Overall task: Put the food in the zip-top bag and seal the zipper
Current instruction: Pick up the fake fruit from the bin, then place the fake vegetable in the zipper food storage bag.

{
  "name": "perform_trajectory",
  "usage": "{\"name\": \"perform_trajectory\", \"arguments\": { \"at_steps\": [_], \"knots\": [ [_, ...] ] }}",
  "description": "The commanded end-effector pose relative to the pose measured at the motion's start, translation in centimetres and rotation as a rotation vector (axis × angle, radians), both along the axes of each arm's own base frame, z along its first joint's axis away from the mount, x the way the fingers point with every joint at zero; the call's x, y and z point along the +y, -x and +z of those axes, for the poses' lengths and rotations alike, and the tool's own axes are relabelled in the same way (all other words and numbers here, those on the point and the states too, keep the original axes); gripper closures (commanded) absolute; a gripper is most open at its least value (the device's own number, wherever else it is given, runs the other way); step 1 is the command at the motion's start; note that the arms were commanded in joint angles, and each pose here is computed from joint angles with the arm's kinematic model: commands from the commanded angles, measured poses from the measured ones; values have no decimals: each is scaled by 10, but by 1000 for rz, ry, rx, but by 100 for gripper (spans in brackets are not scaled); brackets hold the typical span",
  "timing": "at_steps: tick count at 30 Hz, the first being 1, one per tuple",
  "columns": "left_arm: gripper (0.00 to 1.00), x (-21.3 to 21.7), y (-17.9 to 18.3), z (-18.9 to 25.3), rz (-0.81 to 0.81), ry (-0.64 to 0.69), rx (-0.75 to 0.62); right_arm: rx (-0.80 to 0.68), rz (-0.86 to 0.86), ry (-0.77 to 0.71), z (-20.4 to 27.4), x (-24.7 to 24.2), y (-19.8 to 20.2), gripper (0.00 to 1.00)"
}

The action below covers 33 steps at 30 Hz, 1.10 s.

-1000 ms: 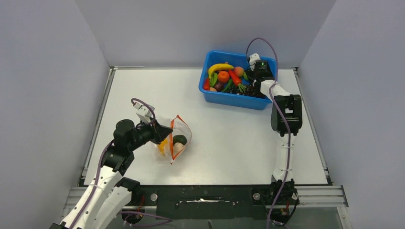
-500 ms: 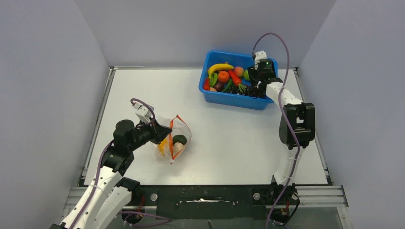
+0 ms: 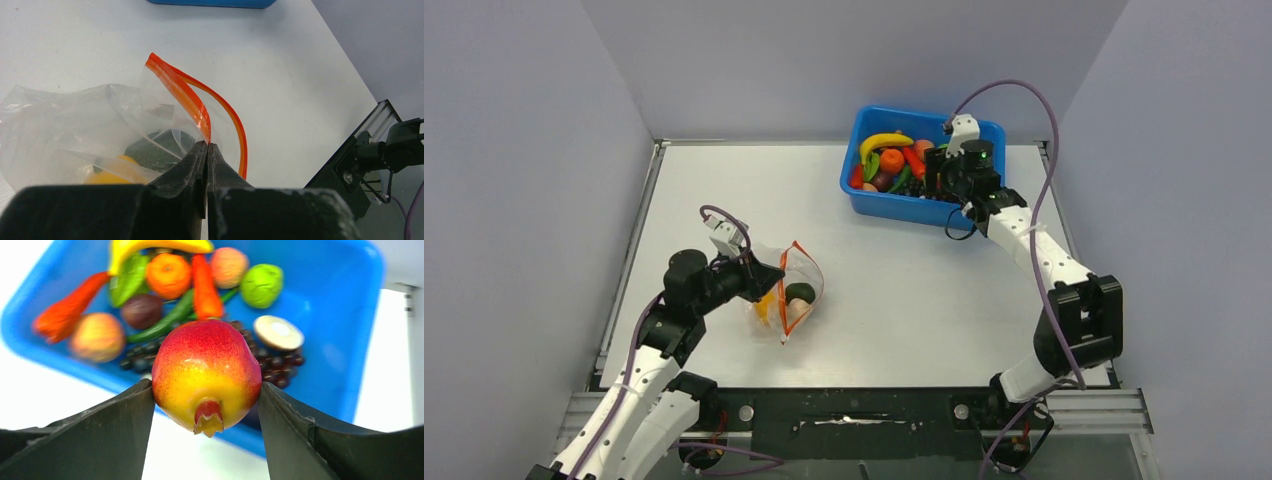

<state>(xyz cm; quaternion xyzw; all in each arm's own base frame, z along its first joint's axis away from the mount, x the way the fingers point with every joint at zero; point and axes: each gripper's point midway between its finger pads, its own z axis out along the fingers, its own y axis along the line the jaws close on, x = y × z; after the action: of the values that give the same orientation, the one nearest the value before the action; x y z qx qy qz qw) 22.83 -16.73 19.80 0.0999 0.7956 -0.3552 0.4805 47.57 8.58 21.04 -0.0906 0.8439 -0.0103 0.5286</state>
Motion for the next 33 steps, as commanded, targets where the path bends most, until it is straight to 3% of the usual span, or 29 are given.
{"name": "perform_trajectory", "arguments": {
  "at_steps": [1,14,22,33],
  "knots": [
    [100,0,-4,12,5,-1,-46,-96,142,-218,34,56,31,56],
    [100,3,-6,16,29,4,-60,-48,537,-452,51,154,139,56],
    [100,-1,-11,50,36,76,-136,-79,783,-562,88,199,202,55],
    [100,-8,-13,99,8,147,-229,9,906,-621,78,254,234,54]
  ]
}}
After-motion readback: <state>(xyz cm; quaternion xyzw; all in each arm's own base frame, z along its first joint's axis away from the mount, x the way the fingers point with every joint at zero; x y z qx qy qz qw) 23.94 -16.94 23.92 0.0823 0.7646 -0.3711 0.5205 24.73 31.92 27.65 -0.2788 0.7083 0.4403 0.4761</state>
